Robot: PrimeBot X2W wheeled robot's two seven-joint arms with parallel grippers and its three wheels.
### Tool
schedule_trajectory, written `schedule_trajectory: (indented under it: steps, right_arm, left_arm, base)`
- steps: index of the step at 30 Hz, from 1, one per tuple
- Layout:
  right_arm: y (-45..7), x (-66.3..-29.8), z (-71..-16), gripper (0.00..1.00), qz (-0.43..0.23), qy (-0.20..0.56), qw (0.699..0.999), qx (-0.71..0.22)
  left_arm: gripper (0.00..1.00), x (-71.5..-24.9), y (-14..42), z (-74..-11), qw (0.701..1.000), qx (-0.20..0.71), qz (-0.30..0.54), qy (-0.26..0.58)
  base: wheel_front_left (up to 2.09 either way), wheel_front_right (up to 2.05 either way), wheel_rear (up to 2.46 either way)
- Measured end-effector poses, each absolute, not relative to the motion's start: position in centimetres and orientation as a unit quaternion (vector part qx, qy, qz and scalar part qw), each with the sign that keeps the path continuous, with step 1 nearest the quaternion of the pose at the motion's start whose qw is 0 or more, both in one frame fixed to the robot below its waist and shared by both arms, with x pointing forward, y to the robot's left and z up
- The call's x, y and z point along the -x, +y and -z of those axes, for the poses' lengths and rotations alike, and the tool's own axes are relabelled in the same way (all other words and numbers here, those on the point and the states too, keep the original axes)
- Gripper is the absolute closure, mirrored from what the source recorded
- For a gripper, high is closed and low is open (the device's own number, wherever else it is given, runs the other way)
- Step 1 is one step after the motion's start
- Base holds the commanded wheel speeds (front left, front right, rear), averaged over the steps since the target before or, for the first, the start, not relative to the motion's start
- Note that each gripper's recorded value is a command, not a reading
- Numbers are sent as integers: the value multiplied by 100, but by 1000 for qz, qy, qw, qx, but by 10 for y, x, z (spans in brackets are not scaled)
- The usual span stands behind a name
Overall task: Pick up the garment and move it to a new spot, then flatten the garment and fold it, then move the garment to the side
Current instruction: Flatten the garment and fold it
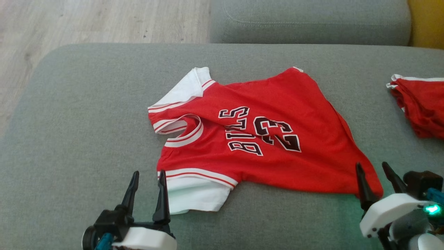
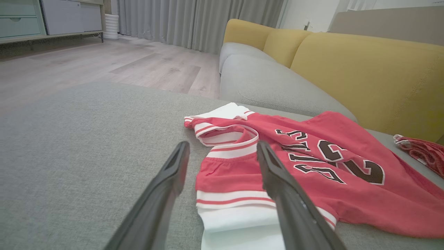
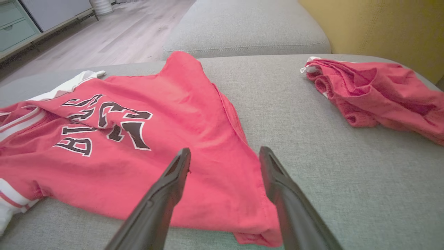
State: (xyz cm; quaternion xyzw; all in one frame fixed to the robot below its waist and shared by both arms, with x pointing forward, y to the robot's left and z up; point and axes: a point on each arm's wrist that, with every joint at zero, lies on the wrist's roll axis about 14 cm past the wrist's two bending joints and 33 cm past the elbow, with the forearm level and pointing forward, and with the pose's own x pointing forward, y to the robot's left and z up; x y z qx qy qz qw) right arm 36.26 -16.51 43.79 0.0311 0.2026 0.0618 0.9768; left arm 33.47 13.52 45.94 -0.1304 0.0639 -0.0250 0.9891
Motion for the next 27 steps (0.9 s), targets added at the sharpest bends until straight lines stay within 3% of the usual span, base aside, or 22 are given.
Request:
schedule_trajectory:
  steps: [10,16,27]
  right_arm:
    - [-164,-355,-421,0,-73,224,972,5]
    - [-179,-338,-399,0,-90,271,955,74]
    - [-180,-332,-362,0,-116,337,929,104]
  left_arm:
    - [0,-331,140,-462,989,133,18,57]
    - [0,-331,140,-459,989,133,16,61]
    - [0,-329,142,-453,988,134,11,71]
  base:
    - [0,0,0]
    - [0,0,0]
    - [0,0,0]
